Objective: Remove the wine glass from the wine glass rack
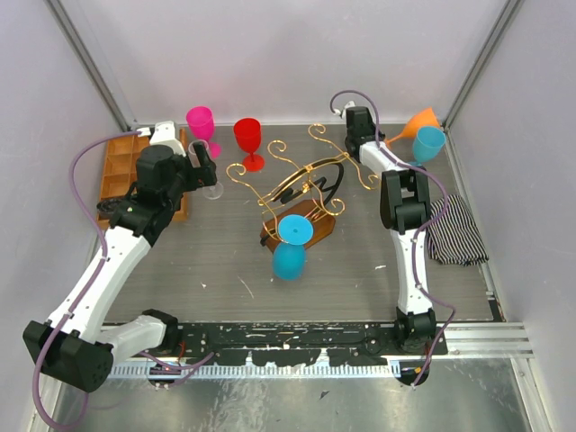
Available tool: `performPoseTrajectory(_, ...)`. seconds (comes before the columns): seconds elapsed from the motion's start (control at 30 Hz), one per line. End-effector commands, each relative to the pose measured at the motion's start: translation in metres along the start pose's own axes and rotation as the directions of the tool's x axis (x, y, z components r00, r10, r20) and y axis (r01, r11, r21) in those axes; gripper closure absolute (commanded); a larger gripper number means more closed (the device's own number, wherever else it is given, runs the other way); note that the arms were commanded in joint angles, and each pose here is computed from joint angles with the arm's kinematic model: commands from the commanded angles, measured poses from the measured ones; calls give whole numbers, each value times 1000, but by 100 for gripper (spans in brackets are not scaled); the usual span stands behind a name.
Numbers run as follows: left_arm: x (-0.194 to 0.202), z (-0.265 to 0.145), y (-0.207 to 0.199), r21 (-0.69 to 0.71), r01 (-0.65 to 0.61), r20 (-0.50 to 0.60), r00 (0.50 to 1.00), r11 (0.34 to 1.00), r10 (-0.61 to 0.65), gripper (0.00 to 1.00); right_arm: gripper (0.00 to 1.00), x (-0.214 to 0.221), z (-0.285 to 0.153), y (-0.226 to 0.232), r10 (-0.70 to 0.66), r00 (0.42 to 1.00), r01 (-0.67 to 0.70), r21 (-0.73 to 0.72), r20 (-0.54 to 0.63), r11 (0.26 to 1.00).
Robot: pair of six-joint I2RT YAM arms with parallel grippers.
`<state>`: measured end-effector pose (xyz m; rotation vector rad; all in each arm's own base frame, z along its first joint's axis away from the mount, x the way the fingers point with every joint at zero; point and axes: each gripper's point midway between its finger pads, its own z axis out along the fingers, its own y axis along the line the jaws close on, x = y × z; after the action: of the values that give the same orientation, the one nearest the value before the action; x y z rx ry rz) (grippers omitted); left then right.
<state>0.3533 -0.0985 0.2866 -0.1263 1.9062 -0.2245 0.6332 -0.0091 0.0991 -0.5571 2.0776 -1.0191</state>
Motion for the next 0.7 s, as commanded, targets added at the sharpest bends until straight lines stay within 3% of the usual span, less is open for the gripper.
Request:
performPoseTrajectory(0.0, -11, -5, 1, 1, 6, 49, 999, 1000, -6, 2, 100, -13, -6, 4, 26, 999, -25, -25, 40, 999)
performPoseTrajectory(0.53, -20, -11, 5, -29, -42, 80, 996, 999, 44, 2, 99, -5, 0, 44, -15, 1000, 17, -110, 21, 994)
performPoseTrajectory(0.67, -20, -12, 5, -35, -49, 82, 995, 998, 52, 2, 94, -9, -2, 51, -4, 999, 9, -153, 36, 988)
